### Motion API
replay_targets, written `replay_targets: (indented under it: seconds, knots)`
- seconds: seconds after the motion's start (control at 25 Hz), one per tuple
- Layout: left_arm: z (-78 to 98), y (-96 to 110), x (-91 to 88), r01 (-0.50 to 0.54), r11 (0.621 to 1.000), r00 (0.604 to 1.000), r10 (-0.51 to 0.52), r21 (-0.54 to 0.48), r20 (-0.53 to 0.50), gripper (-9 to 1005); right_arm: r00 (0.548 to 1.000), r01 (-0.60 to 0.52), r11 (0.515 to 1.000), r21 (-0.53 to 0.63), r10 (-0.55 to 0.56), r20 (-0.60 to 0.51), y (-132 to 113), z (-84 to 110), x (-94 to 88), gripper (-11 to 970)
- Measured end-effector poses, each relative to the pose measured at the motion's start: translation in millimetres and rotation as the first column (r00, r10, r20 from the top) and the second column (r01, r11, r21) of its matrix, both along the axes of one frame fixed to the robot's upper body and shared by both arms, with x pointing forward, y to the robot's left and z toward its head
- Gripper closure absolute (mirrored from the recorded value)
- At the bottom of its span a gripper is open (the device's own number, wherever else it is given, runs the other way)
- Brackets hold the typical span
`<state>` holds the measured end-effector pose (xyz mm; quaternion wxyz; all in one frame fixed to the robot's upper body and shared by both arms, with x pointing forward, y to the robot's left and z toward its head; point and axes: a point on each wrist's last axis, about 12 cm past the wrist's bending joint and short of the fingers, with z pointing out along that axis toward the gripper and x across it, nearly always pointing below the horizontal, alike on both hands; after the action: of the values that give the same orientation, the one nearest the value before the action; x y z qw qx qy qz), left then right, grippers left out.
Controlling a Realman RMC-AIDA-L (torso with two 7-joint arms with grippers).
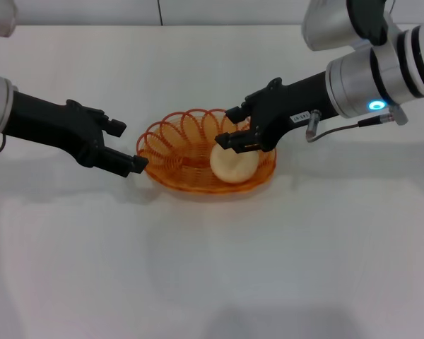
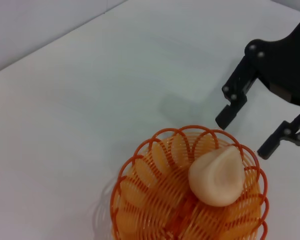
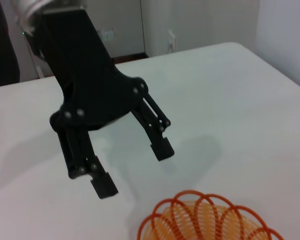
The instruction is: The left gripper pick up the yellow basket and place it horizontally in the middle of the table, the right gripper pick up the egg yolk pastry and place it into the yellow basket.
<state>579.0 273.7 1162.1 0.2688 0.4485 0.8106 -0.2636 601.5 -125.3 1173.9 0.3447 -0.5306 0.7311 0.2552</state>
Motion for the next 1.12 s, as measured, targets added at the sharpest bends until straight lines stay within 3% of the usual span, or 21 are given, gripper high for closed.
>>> replay_targets:
  seconds: [0.24, 0.44, 0.48, 0.84, 1.12]
  knots:
    - [-0.6, 2, -1.4, 0.005, 1.0, 1.0, -0.005, -0.014, 0.016, 108, 0.999, 0.024, 0.999, 0.031, -0.026, 0.044, -18, 3.4, -11.6, 503]
    - [0.8, 4, -2.0, 0.019, 0.999, 0.998, -0.016, -0.045, 0.06, 108, 0.997, 0.064, 0.993, 0.095, -0.068, 0.041, -45, -1.8, -22.9, 298]
    - [0.8, 4, -2.9, 0.026, 0.998, 0.997, -0.022, -0.056, 0.076, 108, 0.995, 0.09, 0.987, 0.131, -0.094, 0.022, -61, -7.1, -29.1, 265]
    - [2.9, 3, -5.7, 0.07, 0.992, 0.989, -0.055, -0.106, 0.137, 108, 0.994, 0.109, 0.979, 0.172, -0.111, -0.001, -91, -12.2, -49.3, 262]
    - [5.7, -12, -6.9, 0.162, 0.979, 0.975, -0.139, -0.126, 0.175, 108, 0.994, 0.107, 0.981, 0.161, -0.109, 0.0, -95, -11.6, -50.5, 261]
